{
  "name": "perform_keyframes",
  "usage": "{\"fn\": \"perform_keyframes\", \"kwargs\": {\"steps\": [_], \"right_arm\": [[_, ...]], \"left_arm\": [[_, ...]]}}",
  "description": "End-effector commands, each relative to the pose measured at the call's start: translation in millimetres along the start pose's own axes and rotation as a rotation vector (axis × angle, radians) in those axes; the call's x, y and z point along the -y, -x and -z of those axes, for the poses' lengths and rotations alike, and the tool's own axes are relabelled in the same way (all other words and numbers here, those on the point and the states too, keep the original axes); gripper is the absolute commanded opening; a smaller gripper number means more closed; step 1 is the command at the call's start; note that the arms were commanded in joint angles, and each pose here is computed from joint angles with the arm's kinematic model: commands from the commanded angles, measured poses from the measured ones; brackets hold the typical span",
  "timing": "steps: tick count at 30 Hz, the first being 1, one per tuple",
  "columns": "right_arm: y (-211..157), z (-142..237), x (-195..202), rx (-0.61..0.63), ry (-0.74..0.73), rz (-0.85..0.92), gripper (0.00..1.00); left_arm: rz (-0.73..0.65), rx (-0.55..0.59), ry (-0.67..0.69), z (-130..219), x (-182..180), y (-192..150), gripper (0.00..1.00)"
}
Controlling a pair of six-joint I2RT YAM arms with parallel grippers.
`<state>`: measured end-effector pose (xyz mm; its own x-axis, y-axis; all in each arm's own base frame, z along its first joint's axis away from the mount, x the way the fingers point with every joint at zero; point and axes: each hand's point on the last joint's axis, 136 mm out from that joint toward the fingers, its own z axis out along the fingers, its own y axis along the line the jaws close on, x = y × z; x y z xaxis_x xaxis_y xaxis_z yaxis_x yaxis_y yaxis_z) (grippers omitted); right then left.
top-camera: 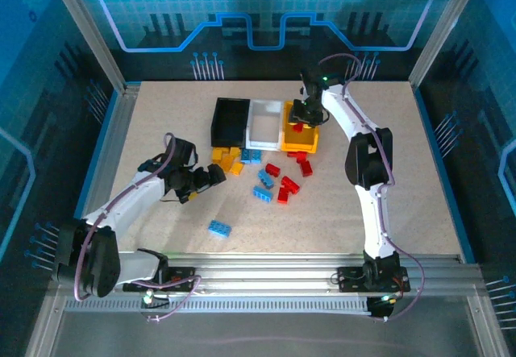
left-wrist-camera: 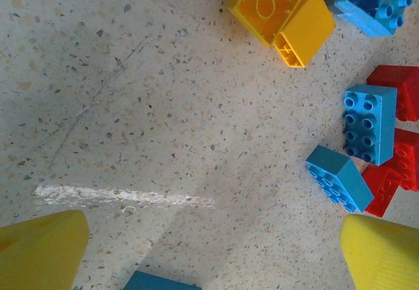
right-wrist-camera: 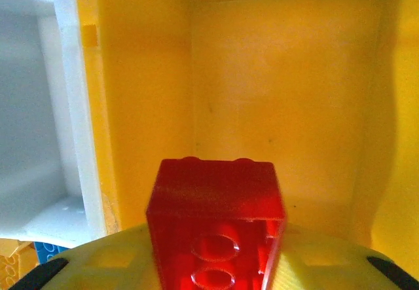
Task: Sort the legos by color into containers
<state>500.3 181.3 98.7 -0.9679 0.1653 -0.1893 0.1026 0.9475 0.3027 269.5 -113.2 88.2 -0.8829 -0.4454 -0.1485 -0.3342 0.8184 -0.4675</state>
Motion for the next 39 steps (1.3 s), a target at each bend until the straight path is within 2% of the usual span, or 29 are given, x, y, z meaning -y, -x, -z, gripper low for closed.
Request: {"fn": "perform_keyframes", "kwargs": {"steps": [1,5,12,18,23,26,32,39], "right_arm": [[-3,11,0,-0.015,0.021,0.006,0.42],[-9,7,3,-0.031,0.014,0.009,0.46],[-15,47,-2,0.032,0.001,0.06,0.48],[-70,64,9,0.0,-0.096,0.192,0.53],[-131,51,36,-0.079,-0.204,0.293,0.58],[-151,38,47,-0.123,-0.223,0.315,0.62],[-151,16,52,-0.144,-0.252,0.346,0.69],[-143,-10,52,-0.179,-0.261,0.339,0.7]], "left_arm": [[0.017,0.019,-0.02,5,6,2,0.99],[0.024,0.021,-0.027,5,6,2,0.99],[0.021,0.023,-0.033,6,8,2,0.99],[0.018,0.027,-0.046,5,10,3,0.99],[0.019,0.015,-0.066,-1,13,3,0.99],[0.028,0.005,-0.072,-4,13,1,0.99],[0.03,-0.002,-0.081,-7,15,2,0.99],[0.012,-0.015,-0.069,-7,18,6,0.99]]}}
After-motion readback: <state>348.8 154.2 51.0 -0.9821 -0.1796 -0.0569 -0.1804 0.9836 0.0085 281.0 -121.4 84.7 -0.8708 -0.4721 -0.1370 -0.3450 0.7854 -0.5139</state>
